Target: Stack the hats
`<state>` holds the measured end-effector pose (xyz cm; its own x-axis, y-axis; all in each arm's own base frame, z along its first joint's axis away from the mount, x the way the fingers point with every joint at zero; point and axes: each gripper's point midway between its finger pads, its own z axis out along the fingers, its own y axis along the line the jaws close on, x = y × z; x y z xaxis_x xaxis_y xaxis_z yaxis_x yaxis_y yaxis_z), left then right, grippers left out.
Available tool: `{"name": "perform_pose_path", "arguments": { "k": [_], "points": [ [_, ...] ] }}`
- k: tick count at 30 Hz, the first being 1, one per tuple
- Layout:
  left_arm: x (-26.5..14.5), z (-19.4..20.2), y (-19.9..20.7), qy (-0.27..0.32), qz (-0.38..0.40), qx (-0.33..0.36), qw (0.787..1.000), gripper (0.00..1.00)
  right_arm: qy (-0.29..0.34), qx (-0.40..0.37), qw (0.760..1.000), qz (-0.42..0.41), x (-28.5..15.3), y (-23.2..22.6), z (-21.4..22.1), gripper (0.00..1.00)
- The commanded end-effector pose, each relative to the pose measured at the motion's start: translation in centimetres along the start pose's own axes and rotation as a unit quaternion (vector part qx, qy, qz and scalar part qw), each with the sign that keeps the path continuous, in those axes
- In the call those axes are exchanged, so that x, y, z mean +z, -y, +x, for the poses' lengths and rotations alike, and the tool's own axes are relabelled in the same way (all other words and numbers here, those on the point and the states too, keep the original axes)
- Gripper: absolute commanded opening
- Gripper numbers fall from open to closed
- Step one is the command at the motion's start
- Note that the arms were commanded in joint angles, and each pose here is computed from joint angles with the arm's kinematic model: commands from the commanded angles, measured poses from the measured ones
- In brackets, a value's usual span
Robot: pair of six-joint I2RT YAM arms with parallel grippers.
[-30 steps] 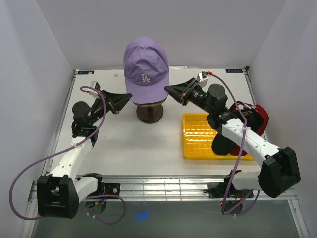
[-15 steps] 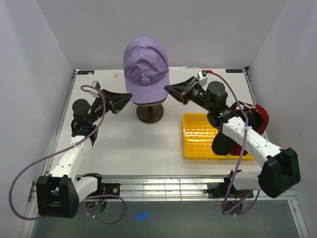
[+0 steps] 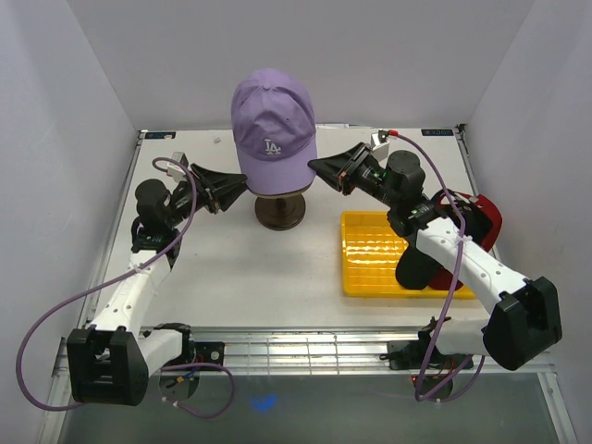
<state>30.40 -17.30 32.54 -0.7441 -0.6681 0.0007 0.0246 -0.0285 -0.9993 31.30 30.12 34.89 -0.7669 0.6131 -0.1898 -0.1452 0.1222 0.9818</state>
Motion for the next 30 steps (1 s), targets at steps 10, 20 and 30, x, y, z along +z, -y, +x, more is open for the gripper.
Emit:
{"name": "perform_pose_path", "arguments": {
  "k": [10,20,30],
  "points": [
    [-0.2,-0.4,0.1,0.012,-0.026,0.028,0.999,0.44,0.026,-0.006,0.996,0.081,-0.6,3.8,-0.8,0.24],
    [-0.2,-1.8,1.0,0.044,-0.062,0.077,0.994,0.46,0.032,-0.014,0.996,0.083,-1.0,3.3,-1.0,0.31],
    [-0.3,-2.5,1.8,0.06,-0.079,0.101,0.99,0.46,0.04,-0.03,0.995,0.089,-1.6,2.5,-1.4,0.36]
  ]
}}
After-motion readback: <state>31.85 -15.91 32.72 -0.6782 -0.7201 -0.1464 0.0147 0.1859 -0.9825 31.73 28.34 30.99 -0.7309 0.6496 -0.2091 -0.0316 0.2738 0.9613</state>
